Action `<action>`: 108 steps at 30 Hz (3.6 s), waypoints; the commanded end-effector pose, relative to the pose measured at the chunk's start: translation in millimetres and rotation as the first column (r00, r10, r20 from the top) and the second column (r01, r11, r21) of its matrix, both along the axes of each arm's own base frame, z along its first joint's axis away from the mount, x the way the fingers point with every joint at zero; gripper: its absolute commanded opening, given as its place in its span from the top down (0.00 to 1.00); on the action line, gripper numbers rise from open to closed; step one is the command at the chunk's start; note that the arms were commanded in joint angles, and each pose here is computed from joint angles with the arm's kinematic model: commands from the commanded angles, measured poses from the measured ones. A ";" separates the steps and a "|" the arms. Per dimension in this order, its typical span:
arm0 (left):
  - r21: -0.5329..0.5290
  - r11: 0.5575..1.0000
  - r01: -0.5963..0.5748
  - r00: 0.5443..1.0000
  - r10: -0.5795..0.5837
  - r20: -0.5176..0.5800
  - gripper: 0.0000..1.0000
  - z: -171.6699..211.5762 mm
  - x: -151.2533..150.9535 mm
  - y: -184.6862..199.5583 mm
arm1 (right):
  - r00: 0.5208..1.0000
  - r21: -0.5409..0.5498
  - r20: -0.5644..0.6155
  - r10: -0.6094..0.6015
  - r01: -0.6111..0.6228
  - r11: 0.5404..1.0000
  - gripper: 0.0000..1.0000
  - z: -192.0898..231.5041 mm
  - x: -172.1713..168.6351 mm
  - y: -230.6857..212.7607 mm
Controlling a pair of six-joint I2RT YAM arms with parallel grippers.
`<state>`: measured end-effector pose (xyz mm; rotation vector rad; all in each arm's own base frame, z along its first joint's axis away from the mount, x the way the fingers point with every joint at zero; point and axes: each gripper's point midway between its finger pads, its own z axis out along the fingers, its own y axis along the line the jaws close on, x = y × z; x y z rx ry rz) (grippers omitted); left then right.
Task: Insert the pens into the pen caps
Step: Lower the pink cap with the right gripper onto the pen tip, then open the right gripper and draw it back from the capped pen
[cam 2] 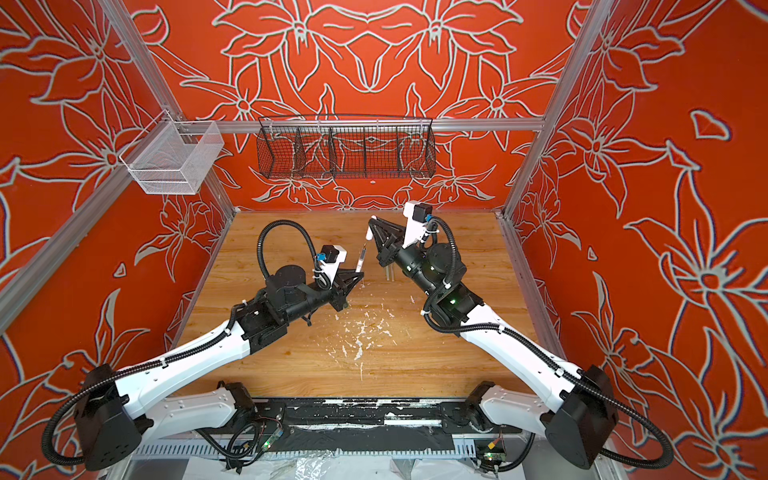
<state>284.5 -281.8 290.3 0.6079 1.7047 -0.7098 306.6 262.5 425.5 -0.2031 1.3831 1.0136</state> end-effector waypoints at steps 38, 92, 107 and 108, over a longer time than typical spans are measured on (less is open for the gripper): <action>-0.034 0.999 0.013 1.000 -0.012 0.029 1.00 13.8 -4.5 -1.9 | 0.989 0.040 -0.126 0.082 -0.077 0.996 0.90 -36.4 -10.6 5.9; 0.096 0.983 -0.158 0.981 0.145 0.129 1.00 6.7 19.0 21.1 | 0.972 -0.173 -0.227 0.052 -0.093 0.981 0.66 -58.7 -19.5 0.1; 0.144 0.975 -0.169 0.975 0.144 0.169 1.00 0.6 21.9 22.4 | 0.981 -0.118 -0.182 0.064 -0.087 0.989 0.62 -35.5 -8.6 3.6; 0.144 0.976 -0.166 0.976 0.141 0.168 1.00 0.2 21.9 21.8 | 0.979 -0.119 -0.184 0.086 -0.109 0.987 0.62 -35.7 -8.8 8.3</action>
